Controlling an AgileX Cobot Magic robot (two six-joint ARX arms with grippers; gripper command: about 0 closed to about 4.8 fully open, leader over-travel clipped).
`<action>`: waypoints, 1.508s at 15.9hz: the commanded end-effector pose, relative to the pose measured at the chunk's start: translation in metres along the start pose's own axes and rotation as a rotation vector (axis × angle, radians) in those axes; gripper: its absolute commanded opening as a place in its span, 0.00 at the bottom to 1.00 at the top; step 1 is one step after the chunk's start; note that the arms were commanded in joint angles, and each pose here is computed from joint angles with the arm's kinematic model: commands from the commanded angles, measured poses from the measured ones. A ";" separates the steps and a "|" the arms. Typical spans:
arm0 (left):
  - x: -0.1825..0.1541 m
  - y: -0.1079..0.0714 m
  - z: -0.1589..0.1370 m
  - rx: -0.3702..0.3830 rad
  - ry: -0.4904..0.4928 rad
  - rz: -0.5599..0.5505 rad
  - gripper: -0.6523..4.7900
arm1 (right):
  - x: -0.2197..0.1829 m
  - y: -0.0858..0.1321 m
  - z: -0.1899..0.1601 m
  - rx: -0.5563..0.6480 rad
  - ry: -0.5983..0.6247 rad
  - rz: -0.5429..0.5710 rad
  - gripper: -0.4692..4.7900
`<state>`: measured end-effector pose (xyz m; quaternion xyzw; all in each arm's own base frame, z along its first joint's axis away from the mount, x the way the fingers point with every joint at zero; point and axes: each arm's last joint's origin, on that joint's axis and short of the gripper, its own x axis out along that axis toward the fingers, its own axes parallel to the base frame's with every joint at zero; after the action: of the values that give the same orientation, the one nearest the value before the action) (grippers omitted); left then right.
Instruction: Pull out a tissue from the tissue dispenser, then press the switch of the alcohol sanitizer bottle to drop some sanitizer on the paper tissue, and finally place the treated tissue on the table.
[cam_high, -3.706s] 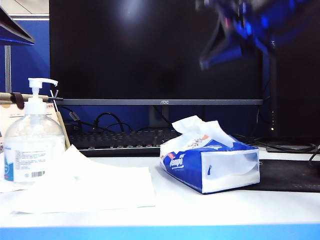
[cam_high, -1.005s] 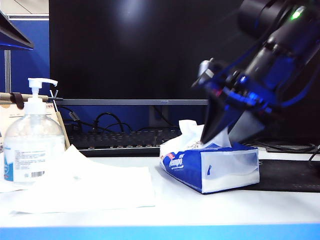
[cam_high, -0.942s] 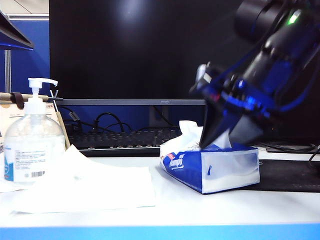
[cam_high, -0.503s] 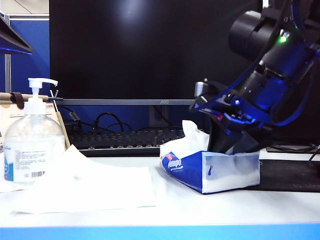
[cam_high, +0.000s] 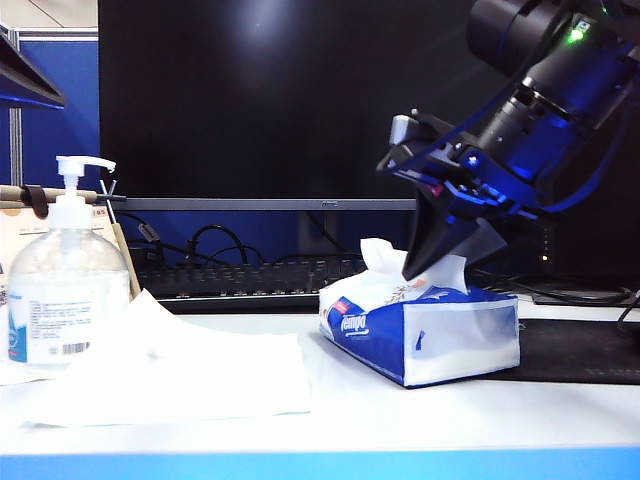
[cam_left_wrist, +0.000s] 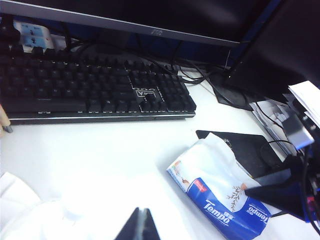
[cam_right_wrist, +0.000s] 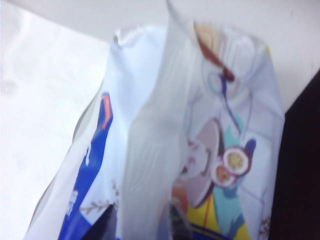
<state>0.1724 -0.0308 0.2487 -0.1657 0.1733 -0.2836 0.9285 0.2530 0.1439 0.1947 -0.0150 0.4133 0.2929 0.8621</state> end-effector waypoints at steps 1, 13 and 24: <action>0.000 -0.001 0.002 0.012 -0.010 -0.004 0.11 | -0.001 0.000 0.002 -0.005 -0.019 -0.023 0.32; -0.001 -0.001 0.002 0.013 -0.010 -0.006 0.11 | -0.039 0.012 0.035 -0.047 -0.175 0.019 0.08; -0.001 -0.001 0.003 0.058 -0.017 -0.008 0.11 | -0.133 0.055 0.129 0.034 -0.430 0.650 0.08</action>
<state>0.1725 -0.0308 0.2487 -0.1520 0.1691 -0.2863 0.9308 0.2484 0.1564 0.3894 0.1833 0.2070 0.5341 0.7989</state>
